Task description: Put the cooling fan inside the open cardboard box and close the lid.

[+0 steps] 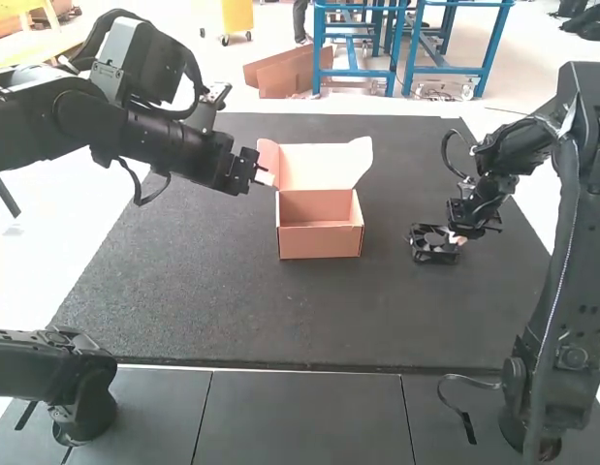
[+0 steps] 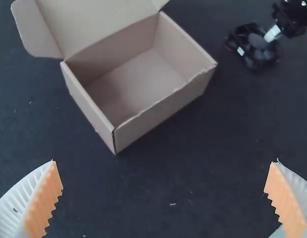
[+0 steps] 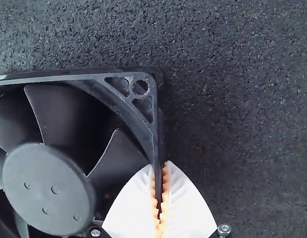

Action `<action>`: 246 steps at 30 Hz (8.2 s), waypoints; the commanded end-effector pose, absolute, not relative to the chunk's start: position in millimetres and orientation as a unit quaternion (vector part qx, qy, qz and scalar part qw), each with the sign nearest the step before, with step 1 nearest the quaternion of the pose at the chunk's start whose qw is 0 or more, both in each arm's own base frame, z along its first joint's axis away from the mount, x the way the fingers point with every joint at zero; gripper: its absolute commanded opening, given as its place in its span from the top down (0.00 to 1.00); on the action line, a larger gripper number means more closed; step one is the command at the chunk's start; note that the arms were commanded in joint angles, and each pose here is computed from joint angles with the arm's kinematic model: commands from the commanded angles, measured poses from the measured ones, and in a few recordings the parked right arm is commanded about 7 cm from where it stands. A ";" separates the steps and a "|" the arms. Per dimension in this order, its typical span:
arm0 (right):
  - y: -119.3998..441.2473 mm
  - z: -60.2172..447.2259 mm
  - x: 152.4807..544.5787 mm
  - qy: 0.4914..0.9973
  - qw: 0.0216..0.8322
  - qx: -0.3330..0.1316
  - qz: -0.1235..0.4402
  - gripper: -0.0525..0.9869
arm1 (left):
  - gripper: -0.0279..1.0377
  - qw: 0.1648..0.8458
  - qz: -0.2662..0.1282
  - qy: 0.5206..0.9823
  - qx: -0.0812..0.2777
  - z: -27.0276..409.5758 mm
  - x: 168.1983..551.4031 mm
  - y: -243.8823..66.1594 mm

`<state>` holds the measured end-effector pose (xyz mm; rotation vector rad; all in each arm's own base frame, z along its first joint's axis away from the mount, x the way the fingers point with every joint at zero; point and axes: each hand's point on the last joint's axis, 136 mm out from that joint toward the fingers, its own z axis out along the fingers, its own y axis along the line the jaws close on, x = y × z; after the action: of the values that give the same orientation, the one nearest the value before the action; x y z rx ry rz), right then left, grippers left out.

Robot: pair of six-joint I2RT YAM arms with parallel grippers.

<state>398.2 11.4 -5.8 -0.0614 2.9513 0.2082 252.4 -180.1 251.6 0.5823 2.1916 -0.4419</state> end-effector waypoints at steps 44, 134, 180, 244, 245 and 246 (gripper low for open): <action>246.5 175.9 341.0 0.963 0.188 -0.083 0.173 0.96 | 0.07 0.425 -0.137 0.878 0.170 249.1 272.0 -139.6; 196.1 217.2 427.4 0.928 0.282 -0.208 0.125 0.08 | 0.07 0.401 -0.114 0.909 0.009 224.9 360.3 -104.0; 202.2 182.9 520.5 0.872 0.422 -0.170 0.179 0.23 | 0.07 0.379 -0.063 0.923 -0.037 177.6 493.2 -112.6; 235.8 175.4 467.9 0.899 0.328 -0.189 0.221 0.96 | 0.07 0.355 -0.102 0.929 0.012 187.2 472.8 -157.4; 234.9 174.9 465.6 0.900 0.325 -0.191 0.220 0.96 | 0.07 0.353 -0.102 0.930 0.012 187.1 471.9 -157.1; 234.3 176.3 463.9 0.900 0.325 -0.191 0.220 0.96 | 0.07 0.352 -0.102 0.930 0.012 186.7 471.1 -156.8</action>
<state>473.0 229.8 160.4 -0.4793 2.3817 0.5590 468.1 -150.6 166.8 0.0157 2.4490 -0.2367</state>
